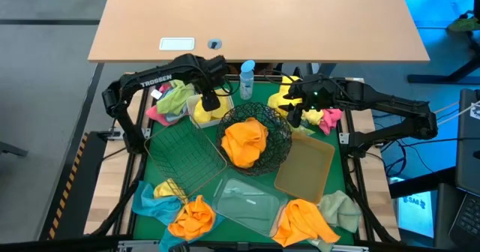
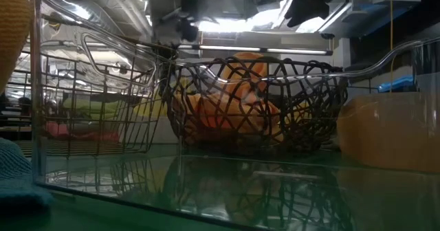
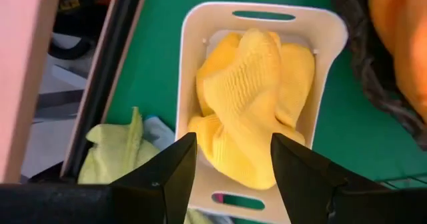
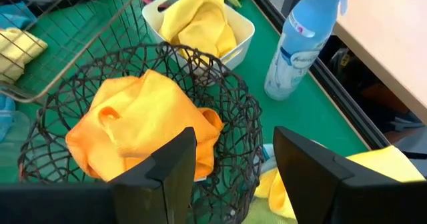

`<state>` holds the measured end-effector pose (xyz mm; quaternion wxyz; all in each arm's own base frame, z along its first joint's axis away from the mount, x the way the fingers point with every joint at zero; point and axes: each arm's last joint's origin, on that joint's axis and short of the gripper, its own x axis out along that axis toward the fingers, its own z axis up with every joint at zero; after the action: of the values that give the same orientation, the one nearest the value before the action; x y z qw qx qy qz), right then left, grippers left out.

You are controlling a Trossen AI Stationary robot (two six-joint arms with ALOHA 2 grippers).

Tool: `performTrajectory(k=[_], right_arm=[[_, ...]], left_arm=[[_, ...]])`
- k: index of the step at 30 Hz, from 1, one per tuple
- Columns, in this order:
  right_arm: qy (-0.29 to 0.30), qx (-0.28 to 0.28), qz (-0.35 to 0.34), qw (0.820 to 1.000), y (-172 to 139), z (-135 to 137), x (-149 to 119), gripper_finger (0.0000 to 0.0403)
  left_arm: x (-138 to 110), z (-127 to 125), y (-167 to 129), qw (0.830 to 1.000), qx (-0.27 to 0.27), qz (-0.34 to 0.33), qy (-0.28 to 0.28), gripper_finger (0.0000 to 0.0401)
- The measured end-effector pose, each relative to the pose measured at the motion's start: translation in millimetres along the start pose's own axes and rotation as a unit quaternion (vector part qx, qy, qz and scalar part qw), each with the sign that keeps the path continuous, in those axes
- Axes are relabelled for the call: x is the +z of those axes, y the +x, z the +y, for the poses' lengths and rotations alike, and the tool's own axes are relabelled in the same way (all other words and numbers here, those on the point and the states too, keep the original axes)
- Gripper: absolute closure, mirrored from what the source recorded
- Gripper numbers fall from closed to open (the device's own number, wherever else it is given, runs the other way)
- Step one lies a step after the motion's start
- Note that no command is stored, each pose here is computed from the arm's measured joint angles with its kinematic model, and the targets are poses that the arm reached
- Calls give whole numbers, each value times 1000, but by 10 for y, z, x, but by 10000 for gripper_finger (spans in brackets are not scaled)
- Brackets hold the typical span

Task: Sort microfiber towel by color & place in baskets
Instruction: Put the yellow towel into the white bin

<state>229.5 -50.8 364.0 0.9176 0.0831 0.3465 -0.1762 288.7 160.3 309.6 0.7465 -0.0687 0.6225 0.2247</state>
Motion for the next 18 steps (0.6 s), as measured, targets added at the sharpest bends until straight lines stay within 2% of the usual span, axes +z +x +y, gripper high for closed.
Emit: performTrajectory(k=[6,10,14,18], right_arm=[[-10,-24,17,1000,0,-27,-35,203],[3,-54,40,998,13,-174,-64,203],[35,-94,66,993,78,-403,-81,203],[66,-126,91,986,207,-623,-134,203]], left_arm=[[7,13,-274,998,-42,-54,3,214],[-68,12,-486,991,-81,-102,20,214],[-196,26,-642,983,-77,-163,14,214],[-364,4,-616,972,-75,-221,2,214]])
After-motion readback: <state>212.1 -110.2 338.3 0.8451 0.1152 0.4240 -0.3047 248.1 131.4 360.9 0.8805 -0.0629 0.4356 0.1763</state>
